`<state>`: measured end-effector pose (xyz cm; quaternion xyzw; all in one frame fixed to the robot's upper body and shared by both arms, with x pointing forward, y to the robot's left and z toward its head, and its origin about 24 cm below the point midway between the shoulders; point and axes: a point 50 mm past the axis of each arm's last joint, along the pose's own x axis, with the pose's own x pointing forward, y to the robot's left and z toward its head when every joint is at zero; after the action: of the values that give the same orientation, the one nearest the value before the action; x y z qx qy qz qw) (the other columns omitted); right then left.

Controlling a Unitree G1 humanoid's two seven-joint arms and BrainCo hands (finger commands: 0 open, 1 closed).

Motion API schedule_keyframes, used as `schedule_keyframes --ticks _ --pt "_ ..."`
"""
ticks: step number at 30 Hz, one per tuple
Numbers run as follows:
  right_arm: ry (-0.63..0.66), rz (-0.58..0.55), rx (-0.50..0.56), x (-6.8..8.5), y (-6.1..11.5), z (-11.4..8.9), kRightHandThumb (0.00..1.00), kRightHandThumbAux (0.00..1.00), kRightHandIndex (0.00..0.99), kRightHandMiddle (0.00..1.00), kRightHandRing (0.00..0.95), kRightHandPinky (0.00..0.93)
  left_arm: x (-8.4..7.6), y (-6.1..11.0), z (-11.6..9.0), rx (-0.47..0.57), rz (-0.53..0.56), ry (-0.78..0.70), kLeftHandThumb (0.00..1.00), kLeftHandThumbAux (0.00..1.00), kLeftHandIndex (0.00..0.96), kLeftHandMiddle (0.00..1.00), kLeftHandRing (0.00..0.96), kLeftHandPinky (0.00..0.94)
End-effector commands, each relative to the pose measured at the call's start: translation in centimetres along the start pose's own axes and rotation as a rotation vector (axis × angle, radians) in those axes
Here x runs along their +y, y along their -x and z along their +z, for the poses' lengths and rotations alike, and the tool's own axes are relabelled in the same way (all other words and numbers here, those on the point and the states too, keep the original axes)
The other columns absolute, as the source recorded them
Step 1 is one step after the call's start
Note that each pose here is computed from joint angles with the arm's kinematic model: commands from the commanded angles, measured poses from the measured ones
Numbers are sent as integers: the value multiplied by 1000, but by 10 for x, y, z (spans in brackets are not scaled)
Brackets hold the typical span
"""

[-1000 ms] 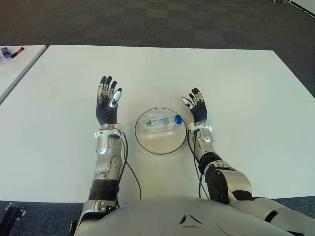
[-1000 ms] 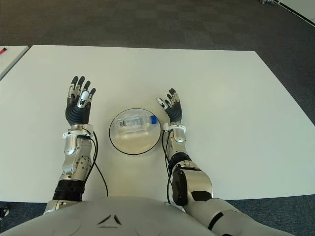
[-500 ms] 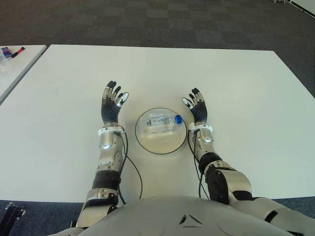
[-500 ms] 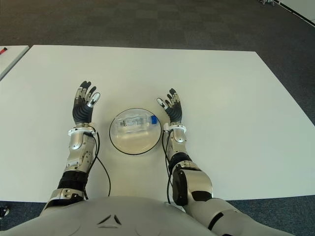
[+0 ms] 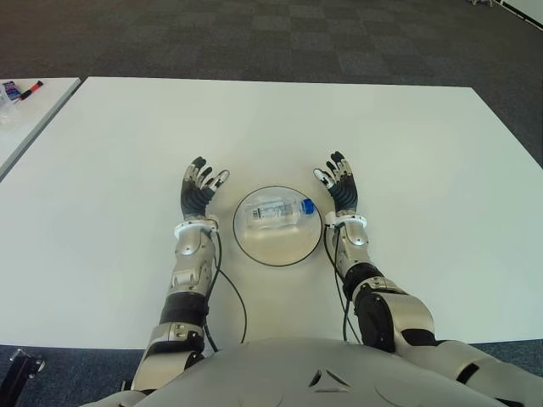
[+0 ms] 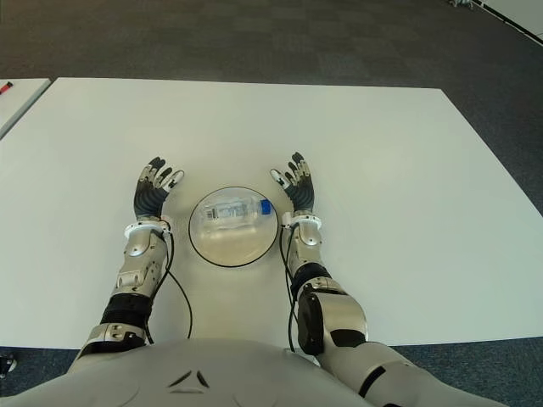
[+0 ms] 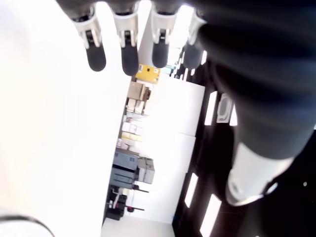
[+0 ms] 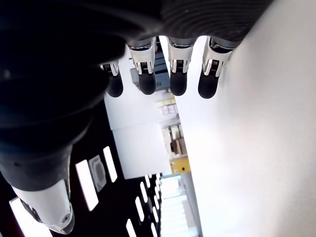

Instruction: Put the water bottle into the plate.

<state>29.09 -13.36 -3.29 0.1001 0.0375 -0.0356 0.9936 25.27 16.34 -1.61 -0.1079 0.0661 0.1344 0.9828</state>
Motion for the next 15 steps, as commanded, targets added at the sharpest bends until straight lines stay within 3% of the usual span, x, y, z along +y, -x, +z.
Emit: schedule_keyframes --ticks 1,15 --pt "-9 -45 138 -9 20 -28 86 742 85 74 70 117 -3 -2 -7 61 24 -34 0 840 172 213 196 206" --pt "-16 -34 116 -9 21 -27 55 755 86 75 68 110 1 -3 -22 143 8 -77 0 831 145 209 202 205"
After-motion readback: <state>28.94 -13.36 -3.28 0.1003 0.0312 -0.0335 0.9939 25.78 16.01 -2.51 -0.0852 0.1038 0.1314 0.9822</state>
